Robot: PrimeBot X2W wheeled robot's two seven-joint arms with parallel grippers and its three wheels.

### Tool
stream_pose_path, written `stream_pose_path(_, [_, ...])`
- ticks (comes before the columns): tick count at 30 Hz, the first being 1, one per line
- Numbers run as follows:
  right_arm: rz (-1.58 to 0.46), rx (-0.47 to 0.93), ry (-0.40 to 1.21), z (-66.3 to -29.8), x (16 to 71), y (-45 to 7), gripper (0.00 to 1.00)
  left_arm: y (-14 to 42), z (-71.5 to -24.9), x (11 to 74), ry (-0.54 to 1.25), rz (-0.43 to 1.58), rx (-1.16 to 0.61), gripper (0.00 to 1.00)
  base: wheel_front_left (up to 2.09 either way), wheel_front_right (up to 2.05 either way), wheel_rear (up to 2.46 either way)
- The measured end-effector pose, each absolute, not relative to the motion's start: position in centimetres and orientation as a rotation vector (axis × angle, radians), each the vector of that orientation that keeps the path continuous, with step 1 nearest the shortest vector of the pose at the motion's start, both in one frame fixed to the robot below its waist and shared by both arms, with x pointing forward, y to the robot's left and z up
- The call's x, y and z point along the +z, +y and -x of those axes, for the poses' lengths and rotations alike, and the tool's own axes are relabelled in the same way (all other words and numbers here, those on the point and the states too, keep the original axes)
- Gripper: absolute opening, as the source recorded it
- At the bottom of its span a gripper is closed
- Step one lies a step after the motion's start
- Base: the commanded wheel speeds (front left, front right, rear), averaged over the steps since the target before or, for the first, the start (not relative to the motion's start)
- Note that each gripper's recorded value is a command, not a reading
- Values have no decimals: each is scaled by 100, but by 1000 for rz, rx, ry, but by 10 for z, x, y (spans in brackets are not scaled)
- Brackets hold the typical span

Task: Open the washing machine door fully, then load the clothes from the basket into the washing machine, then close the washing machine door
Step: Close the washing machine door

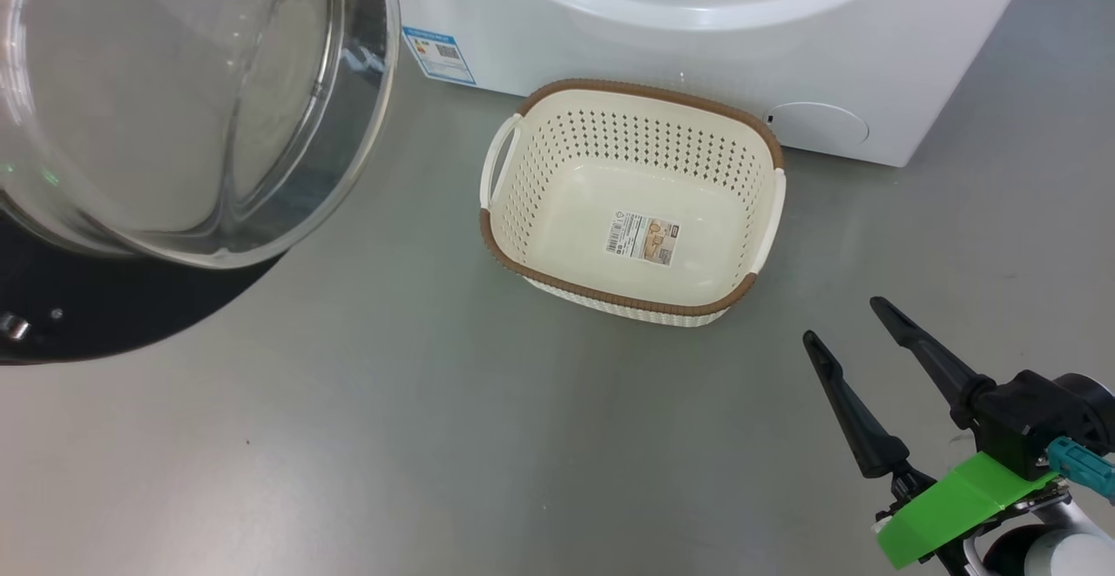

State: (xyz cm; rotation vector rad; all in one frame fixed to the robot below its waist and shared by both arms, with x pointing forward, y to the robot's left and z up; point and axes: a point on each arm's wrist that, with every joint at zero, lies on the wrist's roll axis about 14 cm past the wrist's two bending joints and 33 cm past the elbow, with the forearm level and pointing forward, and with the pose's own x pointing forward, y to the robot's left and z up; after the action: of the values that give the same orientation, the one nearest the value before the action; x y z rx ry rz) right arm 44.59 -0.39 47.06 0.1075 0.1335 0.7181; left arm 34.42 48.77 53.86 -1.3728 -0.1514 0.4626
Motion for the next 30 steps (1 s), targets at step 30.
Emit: stream_pose_path(30, [-162,606,21,-434,504,-24,100,379,-338,540,43,1414,60,0,0,0,0])
